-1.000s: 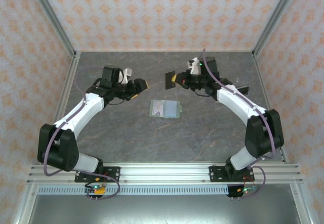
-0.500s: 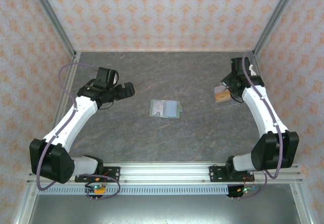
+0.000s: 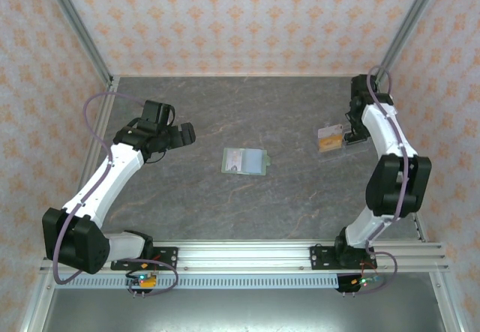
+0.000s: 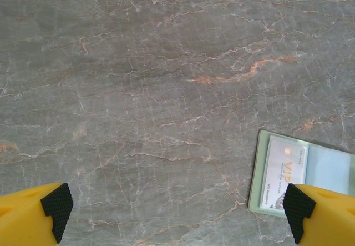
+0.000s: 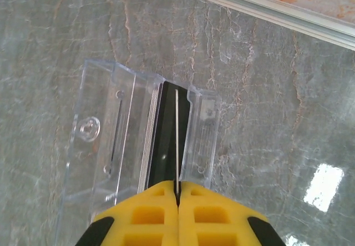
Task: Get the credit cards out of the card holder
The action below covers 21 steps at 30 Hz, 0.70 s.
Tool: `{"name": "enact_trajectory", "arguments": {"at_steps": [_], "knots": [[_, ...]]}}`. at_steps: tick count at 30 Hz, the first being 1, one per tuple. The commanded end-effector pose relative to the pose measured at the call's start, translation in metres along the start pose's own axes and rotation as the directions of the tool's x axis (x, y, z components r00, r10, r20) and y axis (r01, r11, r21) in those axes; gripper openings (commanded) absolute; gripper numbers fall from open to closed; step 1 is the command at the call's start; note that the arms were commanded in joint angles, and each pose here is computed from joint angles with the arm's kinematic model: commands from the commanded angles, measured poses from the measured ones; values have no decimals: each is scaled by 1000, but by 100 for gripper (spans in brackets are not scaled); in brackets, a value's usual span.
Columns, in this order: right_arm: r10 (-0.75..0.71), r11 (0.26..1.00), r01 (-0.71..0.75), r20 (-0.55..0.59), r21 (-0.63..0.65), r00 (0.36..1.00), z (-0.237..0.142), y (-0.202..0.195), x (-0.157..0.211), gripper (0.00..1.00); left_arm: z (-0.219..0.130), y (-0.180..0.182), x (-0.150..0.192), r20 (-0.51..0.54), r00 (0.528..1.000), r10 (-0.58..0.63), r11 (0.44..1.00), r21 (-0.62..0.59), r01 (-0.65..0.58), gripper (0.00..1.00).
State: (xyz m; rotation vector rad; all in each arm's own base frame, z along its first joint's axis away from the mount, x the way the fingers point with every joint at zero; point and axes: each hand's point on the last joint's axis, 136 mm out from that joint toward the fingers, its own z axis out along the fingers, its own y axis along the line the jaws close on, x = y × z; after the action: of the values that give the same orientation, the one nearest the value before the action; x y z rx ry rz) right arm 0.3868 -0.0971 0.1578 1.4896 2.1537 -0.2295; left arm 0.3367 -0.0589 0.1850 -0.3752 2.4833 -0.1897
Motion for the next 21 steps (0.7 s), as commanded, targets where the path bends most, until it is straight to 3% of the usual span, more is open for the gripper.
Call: {"name": "enact_trajectory", "arguments": {"at_steps": [1, 21], "knots": [[70, 992, -75, 54, 96, 996, 4, -10, -12, 0, 1, 13, 7, -18, 1000, 12, 998, -56, -13, 100], [130, 984, -126, -26, 123, 991, 43, 10, 5, 0, 13, 4, 14, -67, 998, -2, 1000, -14, 1, 100]]}}
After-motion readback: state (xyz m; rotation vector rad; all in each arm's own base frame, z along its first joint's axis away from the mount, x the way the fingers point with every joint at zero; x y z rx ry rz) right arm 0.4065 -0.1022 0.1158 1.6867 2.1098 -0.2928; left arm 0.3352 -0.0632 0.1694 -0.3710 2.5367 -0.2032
